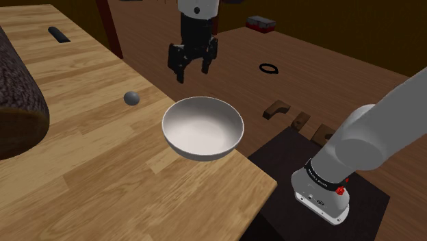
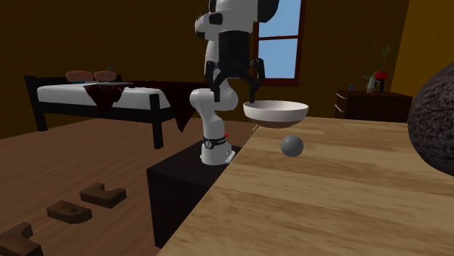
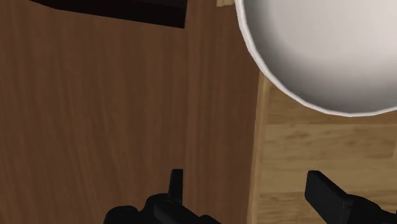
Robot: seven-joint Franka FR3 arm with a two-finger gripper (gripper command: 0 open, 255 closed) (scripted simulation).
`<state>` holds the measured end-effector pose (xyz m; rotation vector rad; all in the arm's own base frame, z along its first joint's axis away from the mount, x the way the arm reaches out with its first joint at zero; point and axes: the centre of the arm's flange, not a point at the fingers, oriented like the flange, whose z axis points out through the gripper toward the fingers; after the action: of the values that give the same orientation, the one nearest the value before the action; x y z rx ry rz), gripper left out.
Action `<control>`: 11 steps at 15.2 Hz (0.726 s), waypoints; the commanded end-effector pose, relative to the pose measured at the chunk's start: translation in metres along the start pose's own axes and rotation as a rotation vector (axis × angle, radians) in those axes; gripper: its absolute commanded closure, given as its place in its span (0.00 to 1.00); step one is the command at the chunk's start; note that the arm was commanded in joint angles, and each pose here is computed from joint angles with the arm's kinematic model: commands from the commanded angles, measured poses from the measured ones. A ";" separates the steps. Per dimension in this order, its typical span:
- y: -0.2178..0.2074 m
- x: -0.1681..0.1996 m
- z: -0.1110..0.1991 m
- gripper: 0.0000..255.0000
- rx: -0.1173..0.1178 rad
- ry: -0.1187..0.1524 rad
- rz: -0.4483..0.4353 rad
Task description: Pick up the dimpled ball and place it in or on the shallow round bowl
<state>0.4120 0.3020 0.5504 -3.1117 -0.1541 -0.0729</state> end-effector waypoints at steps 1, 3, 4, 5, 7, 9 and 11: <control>-0.026 0.010 0.005 0.00 -0.006 0.009 0.004; -0.050 0.022 0.009 0.00 -0.014 0.017 0.006; -0.061 0.028 0.011 0.00 -0.018 0.021 0.007; -0.073 0.034 0.013 0.00 -0.021 0.026 0.008; -0.097 0.046 0.017 0.00 -0.029 0.034 0.010; -0.120 0.058 0.022 0.00 -0.037 0.043 0.012; -0.144 0.070 0.026 0.00 -0.044 0.051 0.014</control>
<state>0.4645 0.4409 0.5349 -3.1465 -0.1360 -0.1483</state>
